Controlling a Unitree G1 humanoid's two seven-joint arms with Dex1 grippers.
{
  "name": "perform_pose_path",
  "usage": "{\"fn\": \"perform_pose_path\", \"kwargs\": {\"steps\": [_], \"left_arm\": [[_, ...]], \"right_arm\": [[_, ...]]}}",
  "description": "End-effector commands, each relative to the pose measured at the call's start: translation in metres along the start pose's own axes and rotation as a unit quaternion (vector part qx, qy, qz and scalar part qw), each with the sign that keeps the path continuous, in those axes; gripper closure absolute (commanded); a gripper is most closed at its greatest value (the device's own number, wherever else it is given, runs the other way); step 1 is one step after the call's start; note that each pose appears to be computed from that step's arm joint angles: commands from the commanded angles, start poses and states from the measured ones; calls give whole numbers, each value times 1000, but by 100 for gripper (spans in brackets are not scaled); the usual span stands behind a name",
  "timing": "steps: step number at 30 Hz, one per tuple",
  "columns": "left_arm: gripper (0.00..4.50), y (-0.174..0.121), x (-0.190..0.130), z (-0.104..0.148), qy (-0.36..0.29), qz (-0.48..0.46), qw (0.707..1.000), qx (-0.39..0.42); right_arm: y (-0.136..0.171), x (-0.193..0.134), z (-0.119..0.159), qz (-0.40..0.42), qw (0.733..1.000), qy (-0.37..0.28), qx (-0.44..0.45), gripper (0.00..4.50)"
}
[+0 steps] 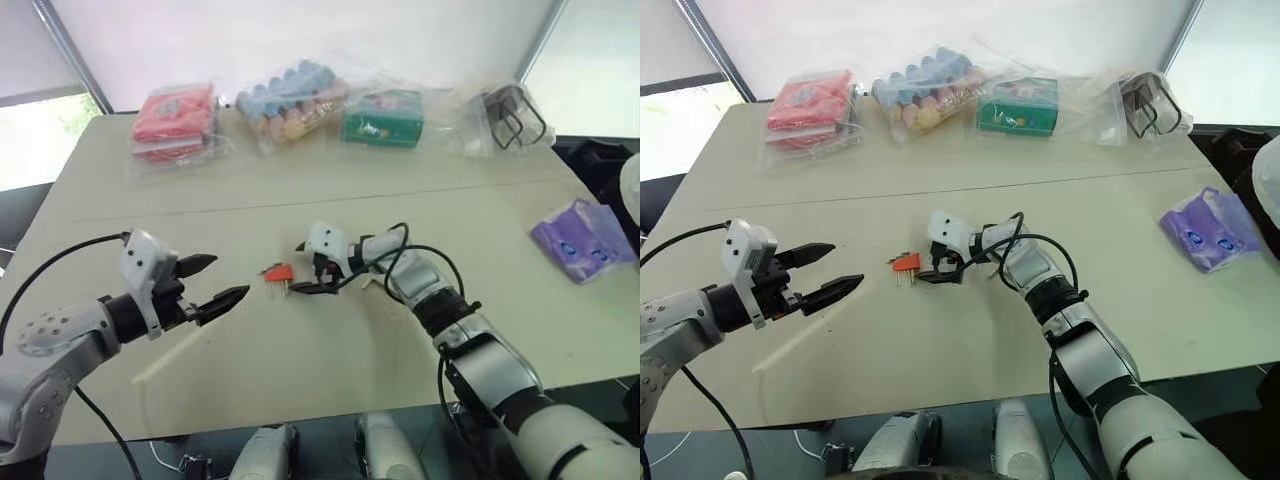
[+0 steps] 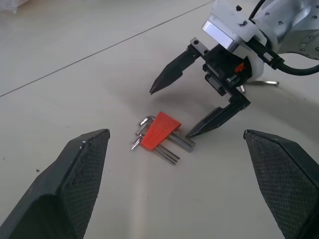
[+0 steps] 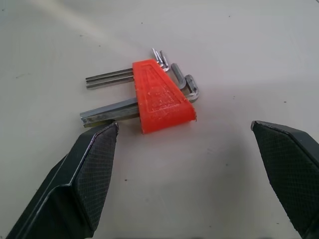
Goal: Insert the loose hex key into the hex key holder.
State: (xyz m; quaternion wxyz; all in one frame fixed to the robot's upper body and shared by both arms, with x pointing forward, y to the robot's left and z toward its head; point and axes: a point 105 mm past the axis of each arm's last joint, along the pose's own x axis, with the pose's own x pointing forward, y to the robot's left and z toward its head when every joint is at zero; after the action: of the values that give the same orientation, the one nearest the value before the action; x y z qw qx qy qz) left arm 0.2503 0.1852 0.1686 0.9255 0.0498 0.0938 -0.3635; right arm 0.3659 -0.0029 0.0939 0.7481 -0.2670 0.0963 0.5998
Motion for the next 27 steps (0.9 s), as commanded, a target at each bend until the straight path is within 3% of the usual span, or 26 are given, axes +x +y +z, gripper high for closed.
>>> {"fn": "perform_pose_path", "kwargs": {"steps": [1, 17, 20, 25, 27], "left_arm": [[0, -5, -3, 8, -13, 0, 1000, 16], [0, -6, -3, 7, -14, 7, 1000, 19], [0, -6, -2, 7, -15, 8, 1000, 19], [0, -6, -2, 7, -15, 8, 1000, 20], [0, -6, -2, 7, -16, 8, 1000, 21]], "right_arm": [[11, 8, 5, 24, 1000, -1, -9, 6], [14, 15, 1, 34, 999, 7, -1, 6], [14, 15, -1, 34, 999, 9, -1, 85], [13, 15, -3, 34, 999, 11, -3, 338], [13, 16, -3, 31, 999, 11, -6, 350]]}}
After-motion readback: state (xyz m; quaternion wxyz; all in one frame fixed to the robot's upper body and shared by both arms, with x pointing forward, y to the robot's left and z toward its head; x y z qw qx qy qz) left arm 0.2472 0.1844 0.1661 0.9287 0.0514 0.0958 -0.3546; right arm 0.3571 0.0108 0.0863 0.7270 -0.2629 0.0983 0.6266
